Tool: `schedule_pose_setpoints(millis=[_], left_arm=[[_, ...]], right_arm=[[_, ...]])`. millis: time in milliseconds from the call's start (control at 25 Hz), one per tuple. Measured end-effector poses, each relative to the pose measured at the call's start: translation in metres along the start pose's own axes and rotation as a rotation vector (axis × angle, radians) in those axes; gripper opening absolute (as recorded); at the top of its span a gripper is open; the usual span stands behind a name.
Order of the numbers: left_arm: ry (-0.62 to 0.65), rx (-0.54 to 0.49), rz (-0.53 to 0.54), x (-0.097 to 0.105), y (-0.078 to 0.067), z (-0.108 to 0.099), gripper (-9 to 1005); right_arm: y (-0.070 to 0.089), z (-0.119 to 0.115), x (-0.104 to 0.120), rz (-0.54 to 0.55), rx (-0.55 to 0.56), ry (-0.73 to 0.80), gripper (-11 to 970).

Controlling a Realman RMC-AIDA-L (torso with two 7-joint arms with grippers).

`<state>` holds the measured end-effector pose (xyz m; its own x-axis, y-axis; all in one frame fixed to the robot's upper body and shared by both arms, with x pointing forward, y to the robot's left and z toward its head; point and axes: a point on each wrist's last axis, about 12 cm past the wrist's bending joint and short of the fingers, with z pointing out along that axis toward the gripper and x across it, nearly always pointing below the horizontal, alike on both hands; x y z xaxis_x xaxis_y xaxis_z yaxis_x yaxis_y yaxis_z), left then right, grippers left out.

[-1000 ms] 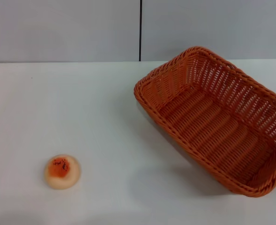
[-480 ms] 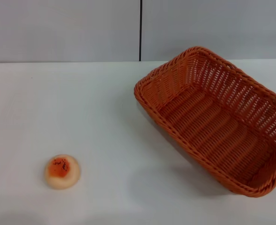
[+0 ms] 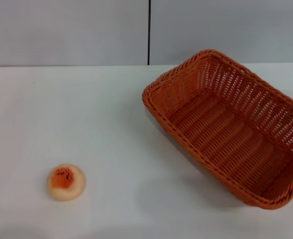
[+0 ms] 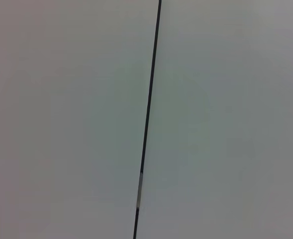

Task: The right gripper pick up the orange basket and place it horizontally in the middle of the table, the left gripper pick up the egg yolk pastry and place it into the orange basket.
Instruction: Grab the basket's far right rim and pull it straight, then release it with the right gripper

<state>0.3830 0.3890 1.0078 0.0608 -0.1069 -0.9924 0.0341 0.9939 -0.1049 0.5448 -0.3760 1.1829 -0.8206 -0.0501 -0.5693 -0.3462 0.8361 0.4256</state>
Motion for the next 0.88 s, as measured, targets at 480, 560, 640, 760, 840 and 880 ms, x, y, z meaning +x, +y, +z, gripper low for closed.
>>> schedule_pose_setpoints(millis=[480,560,640,760,840,880], left_arm=[[-0.006,-0.002,0.004,-0.001,0.001,-0.002,782],[-0.007,-0.003,0.007,-0.002,0.002,-0.002,782],[-0.008,-0.004,0.008,-0.002,0.003,-0.002,782],[-0.010,-0.006,0.011,-0.002,0.003,-0.002,782],[-0.012,-0.009,0.011,-0.003,0.004,-0.002,782],[-0.012,-0.009,0.012,-0.003,0.004,-0.002,782]], right_arm=[[0.000,0.055,0.003,-0.003,0.001,0.041,693],[0.001,0.060,0.003,-0.012,-0.004,0.038,688],[0.002,0.067,0.003,-0.015,-0.010,0.036,683],[0.002,0.074,0.002,-0.018,-0.016,0.034,676],[0.003,0.078,0.001,-0.019,-0.021,0.035,672],[0.003,0.080,0.000,-0.019,-0.023,0.034,669]])
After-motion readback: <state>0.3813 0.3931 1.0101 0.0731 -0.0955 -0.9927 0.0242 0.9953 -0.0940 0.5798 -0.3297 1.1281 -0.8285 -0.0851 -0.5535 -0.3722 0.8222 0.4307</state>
